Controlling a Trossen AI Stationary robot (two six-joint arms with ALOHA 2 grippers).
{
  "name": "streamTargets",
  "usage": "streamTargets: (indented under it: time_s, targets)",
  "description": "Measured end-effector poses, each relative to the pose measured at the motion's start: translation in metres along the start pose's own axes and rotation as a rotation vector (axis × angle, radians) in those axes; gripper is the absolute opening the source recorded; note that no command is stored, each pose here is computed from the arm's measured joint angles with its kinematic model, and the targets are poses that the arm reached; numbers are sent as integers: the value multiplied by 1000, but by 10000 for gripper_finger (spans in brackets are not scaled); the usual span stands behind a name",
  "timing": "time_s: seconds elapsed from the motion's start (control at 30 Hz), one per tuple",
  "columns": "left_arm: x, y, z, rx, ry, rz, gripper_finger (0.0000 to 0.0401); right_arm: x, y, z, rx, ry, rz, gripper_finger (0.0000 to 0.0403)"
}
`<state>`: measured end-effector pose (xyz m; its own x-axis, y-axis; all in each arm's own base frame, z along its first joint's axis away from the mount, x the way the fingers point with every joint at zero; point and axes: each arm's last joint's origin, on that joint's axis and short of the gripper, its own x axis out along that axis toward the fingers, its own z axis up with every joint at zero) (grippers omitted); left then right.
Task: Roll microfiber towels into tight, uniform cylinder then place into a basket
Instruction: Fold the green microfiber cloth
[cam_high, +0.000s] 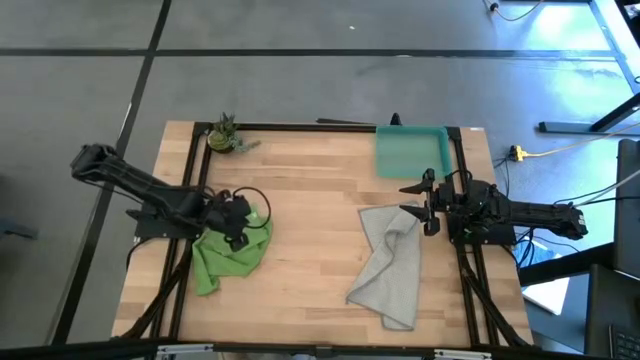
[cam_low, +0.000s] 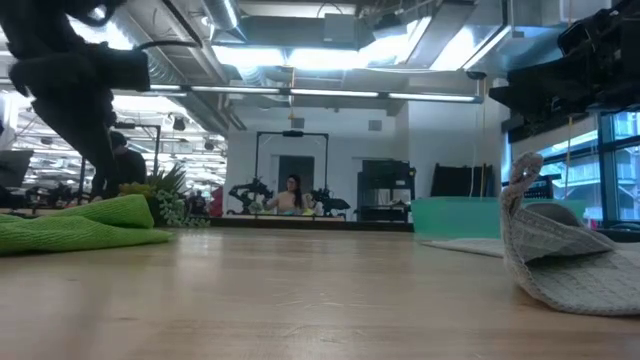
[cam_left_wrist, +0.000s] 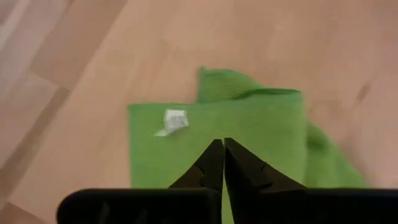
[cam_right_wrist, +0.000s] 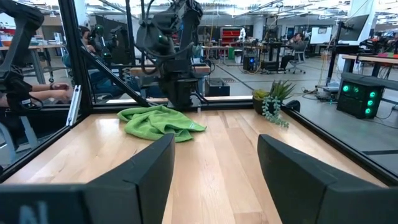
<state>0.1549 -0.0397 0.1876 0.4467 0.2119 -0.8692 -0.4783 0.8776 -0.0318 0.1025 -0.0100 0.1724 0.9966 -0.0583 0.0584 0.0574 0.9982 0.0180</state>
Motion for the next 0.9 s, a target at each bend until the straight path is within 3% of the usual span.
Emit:
streamTargets:
  time_s: [0.2, 0.37, 0.5, 0.9]
  targets:
    - [4, 8, 6, -49, 3, 31, 61, 0, 0, 0, 0, 0, 0, 232]
    - [9, 20, 14, -241, 4, 80, 83, 0, 0, 0, 0, 0, 0, 232]
    - [19, 26, 19, -325, 44, 113, 84, 0, 0, 0, 0, 0, 0, 232]
    - [55, 31, 25, -357, 165, 192, 85, 0, 0, 0, 1, 1, 0, 232]
